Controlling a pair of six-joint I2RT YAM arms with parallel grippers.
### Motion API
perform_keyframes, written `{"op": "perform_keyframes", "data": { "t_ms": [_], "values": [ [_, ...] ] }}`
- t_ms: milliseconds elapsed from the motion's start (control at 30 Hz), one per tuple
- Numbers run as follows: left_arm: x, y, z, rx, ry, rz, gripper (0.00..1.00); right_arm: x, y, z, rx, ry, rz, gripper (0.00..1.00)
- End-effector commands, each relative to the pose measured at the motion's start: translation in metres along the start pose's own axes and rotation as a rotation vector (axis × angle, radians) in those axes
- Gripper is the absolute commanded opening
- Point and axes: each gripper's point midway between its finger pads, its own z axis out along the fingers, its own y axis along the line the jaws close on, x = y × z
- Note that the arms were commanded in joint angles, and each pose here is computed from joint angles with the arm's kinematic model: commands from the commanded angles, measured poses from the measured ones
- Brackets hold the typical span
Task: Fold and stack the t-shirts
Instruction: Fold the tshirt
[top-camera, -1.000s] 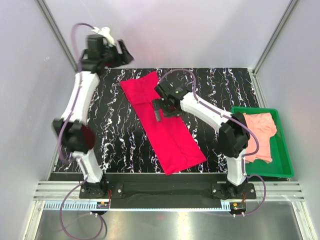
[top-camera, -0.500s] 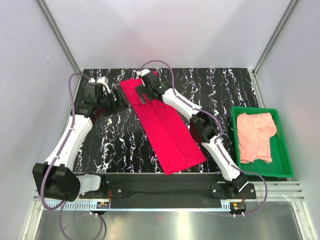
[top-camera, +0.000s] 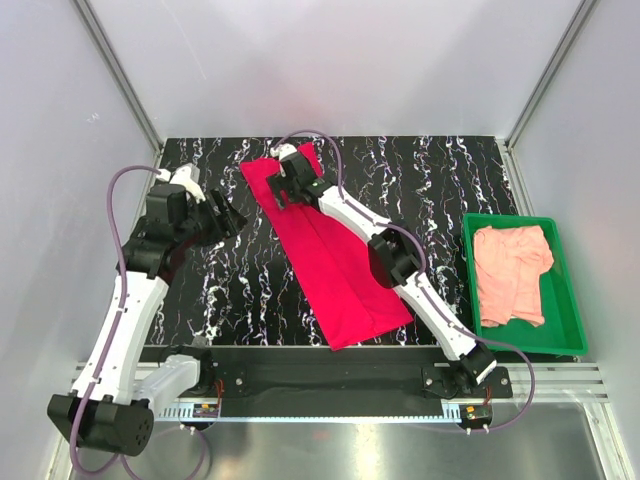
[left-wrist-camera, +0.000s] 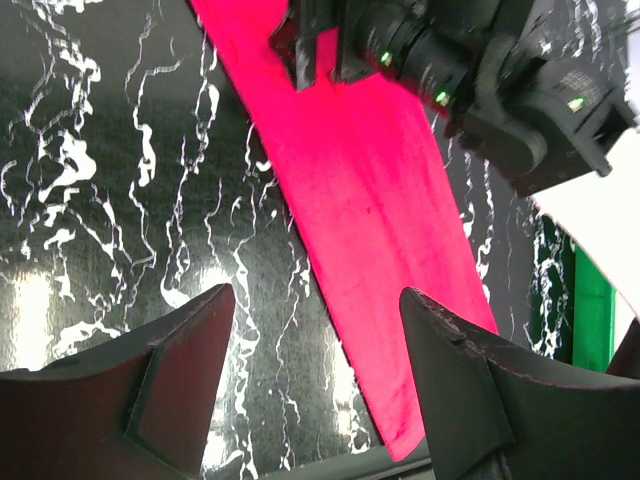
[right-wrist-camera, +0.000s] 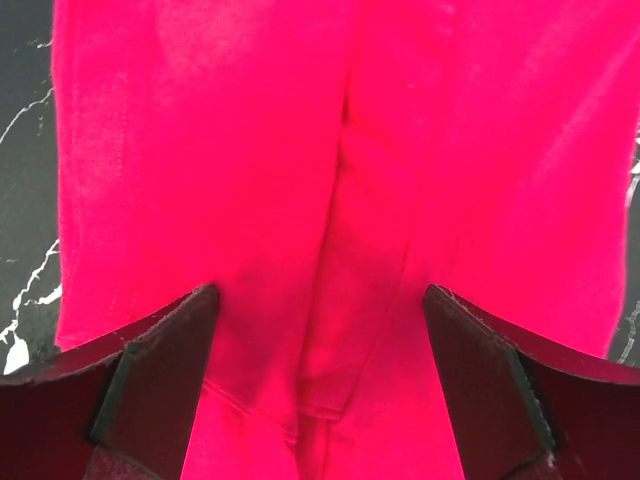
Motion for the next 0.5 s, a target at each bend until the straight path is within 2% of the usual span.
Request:
{"op": "perform_keyframes", "data": {
  "t_ms": [0,67,100,267,467],
  "values": [
    [0.000,-0.006,-0.002,0.022,0.020,-0.001,0.72,-0.016,-0.021,-0.008,0.009,-0.004,0.071,0.90],
    [-0.007,-0.009,-0.002,0.027,0.011,-0.005,0.72,0.009,-0.021,-0.006,-0.020,0.073,0.052,0.89],
    [-0.014,-0.017,-0.001,0.054,0.002,-0.018,0.72,0.032,-0.027,-0.013,-0.034,0.170,0.077,0.88],
    [-0.015,-0.023,0.003,0.075,0.011,-0.040,0.72,0.063,-0.048,-0.017,0.000,0.279,0.147,0.88],
    [-0.011,-0.019,0.011,0.061,0.040,-0.037,0.72,0.094,-0.120,-0.031,0.197,0.362,0.338,0.88]
  ]
}}
